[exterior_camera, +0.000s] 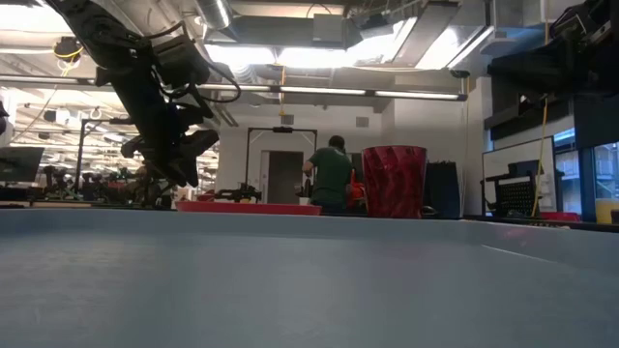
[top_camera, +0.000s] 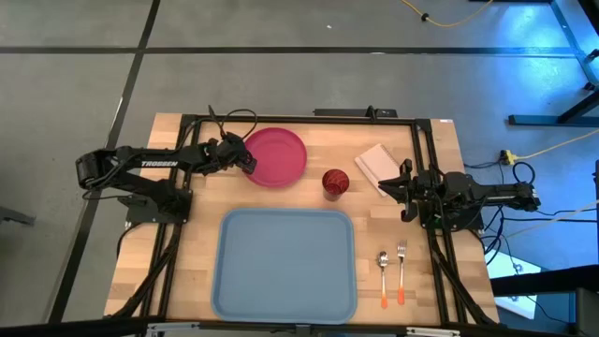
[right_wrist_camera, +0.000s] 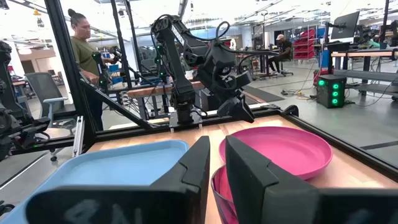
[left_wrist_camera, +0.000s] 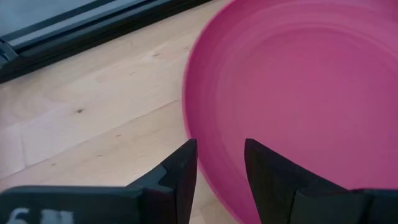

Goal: Pick and place plate/cup/fork/spoon on tray
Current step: Put the pink plate on the blue tray

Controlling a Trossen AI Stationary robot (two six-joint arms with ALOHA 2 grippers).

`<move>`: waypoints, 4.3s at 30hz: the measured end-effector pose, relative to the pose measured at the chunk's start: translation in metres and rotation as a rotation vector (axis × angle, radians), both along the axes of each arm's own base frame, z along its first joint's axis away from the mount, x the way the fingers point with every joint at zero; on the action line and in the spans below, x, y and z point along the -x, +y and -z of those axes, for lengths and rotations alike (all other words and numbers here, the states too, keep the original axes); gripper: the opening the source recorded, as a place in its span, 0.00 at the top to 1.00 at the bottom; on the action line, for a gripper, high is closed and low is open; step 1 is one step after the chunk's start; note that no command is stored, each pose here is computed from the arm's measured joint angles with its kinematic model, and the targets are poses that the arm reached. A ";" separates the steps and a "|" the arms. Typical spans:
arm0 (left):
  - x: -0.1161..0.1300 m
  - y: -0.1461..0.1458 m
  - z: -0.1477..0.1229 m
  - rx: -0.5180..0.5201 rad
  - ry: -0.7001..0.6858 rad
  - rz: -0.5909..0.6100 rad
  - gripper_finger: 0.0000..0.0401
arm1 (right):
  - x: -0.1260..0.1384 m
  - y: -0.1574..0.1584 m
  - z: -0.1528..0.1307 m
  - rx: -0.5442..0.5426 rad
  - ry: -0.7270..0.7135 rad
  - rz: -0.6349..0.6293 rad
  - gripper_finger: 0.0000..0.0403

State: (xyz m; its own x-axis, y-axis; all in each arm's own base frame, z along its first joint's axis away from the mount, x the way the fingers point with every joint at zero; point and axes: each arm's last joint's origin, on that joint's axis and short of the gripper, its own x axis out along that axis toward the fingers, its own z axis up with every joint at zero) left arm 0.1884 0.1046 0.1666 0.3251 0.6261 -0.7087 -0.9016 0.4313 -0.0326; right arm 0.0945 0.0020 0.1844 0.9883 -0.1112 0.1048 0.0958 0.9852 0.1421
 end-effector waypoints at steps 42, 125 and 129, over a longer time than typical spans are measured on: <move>-0.017 -0.014 0.036 0.160 -0.020 -0.133 0.68 | 0.000 0.000 0.000 0.000 0.003 0.000 0.86; -0.018 -0.131 -0.022 0.347 -0.367 0.322 0.99 | 0.000 0.000 0.002 -0.001 0.017 0.000 0.86; -0.035 -0.157 -0.016 0.366 -0.449 0.426 0.99 | 0.000 0.000 0.002 -0.001 0.018 0.000 0.86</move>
State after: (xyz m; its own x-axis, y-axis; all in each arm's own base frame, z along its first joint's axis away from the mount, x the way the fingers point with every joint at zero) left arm 0.2235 -0.0526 0.1821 0.7979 0.1276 -0.5891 -0.5227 0.6331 -0.5709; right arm 0.0947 0.0020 0.1827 0.9899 -0.1115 0.0873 0.0985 0.9851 0.1409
